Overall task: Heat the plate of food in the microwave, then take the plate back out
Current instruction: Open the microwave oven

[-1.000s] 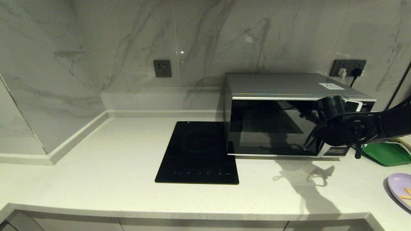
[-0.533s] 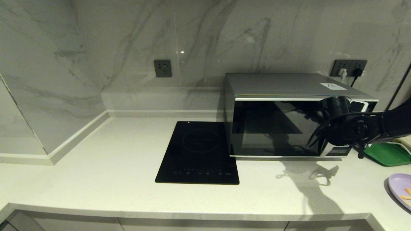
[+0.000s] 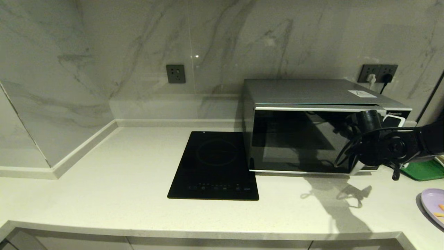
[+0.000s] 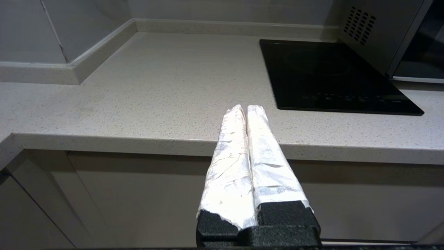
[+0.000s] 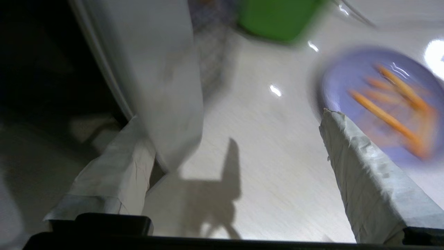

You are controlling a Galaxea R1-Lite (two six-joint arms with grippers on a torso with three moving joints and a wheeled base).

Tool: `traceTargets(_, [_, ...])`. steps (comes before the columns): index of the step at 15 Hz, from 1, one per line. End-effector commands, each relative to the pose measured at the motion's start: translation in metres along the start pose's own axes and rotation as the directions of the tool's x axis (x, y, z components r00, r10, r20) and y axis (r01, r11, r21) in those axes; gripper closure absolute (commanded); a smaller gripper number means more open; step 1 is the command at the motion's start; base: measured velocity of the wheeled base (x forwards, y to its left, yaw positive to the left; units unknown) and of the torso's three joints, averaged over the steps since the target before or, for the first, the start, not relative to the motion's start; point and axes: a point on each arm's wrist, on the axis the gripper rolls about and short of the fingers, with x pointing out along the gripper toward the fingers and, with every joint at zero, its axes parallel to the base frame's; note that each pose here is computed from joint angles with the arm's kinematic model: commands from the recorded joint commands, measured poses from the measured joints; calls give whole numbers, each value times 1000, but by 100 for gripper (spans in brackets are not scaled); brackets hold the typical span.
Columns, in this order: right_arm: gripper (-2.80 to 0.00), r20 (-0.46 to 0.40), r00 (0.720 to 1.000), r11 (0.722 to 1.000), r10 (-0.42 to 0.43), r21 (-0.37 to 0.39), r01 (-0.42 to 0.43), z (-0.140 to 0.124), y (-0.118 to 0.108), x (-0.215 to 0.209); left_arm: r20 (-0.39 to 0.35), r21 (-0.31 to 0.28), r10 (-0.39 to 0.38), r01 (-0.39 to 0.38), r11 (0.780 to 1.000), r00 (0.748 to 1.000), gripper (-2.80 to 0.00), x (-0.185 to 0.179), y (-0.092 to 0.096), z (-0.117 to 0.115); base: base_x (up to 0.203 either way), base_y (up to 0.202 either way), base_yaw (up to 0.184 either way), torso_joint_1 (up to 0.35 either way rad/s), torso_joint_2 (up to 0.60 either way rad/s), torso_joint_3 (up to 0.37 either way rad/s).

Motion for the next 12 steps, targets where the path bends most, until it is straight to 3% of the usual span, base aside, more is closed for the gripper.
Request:
traceTargets(1, [-280,4,1000,1000,6,31,-6,3,-16,-12,0,-1,1,-1,1000,1000,0,0,0,0,0,0,0,0,0,0])
traceTargets(5, [-280,-52,995,996,83,-9,-83,-8,-17,-21,0,-1,1,-1,1000,1000,0,0,0,0,0,0,0,0,0,0])
traceTargets(8, [-280,-50,979,978,198,-48,-201,-7,-10,-51,0,-1,1,-1,1000,1000,0,0,0,0,0,0,0,0,0,0])
traceTargets(9, [-98,-45,967,966,250,-60,-253,-7,-12,-69,0,-1,1,-1,1000,1000,0,0,0,0,0,0,0,0,0,0])
traceTargets(10, [0,-37,949,946,313,-77,-315,-5,-16,-91,0,-1,1,-1,1000,1000,0,0,0,0,0,0,0,0,0,0])
traceTargets(12, [0,-22,891,884,453,-116,-452,-2,-34,-136,0,-1,1,-1,1000,1000,0,0,0,0,0,0,0,0,0,0])
